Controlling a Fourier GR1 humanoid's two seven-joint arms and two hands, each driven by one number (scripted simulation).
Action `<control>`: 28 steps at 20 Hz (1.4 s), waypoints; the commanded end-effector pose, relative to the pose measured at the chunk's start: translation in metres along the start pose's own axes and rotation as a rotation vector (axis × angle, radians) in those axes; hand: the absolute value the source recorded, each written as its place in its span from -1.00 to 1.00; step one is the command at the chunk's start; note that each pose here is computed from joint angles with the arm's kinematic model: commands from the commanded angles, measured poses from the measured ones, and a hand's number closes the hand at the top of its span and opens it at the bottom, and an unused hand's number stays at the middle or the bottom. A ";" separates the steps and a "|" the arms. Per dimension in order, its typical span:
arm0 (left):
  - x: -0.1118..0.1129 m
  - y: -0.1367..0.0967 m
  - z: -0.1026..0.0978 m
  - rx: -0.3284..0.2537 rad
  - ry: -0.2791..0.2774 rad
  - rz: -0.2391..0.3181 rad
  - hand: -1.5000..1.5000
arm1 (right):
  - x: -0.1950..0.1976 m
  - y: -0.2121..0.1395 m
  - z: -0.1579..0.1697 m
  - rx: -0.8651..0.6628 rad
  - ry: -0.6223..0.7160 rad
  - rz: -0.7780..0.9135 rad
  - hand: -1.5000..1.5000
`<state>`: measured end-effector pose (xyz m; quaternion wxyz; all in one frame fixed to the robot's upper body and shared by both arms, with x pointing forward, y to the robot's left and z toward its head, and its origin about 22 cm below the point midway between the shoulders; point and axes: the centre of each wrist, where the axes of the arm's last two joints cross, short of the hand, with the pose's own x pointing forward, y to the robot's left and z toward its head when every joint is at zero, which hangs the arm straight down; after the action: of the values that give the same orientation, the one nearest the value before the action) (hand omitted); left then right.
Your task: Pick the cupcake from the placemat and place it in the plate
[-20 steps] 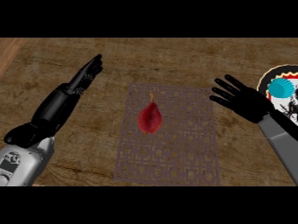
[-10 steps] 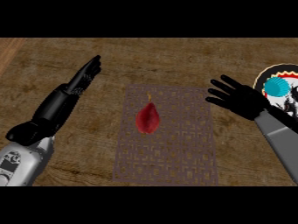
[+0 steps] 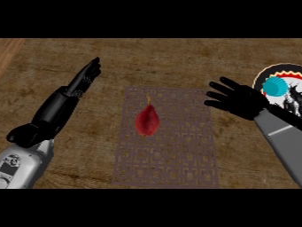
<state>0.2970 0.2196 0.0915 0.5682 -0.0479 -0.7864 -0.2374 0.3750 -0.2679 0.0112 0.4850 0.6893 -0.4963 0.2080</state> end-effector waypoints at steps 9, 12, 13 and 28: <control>-0.005 0.010 0.008 0.029 0.020 -0.004 0.00 | 0.002 0.005 -0.010 0.179 0.028 0.055 -1.00; -0.001 0.010 0.005 0.048 0.017 -0.003 0.00 | 0.011 0.005 -0.023 0.224 -0.081 0.082 1.00; -0.006 0.013 0.010 0.040 0.036 -0.007 0.00 | 0.030 0.006 -0.015 0.200 -0.116 0.118 1.00; -0.003 -0.002 0.004 -0.012 0.000 0.043 0.00 | 0.065 0.057 -0.208 0.926 -0.834 0.014 1.00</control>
<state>0.2940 0.2247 0.0871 0.5760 -0.0569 -0.7827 -0.2289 0.4003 -0.1595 0.1290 0.1026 0.8242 -0.5350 0.1550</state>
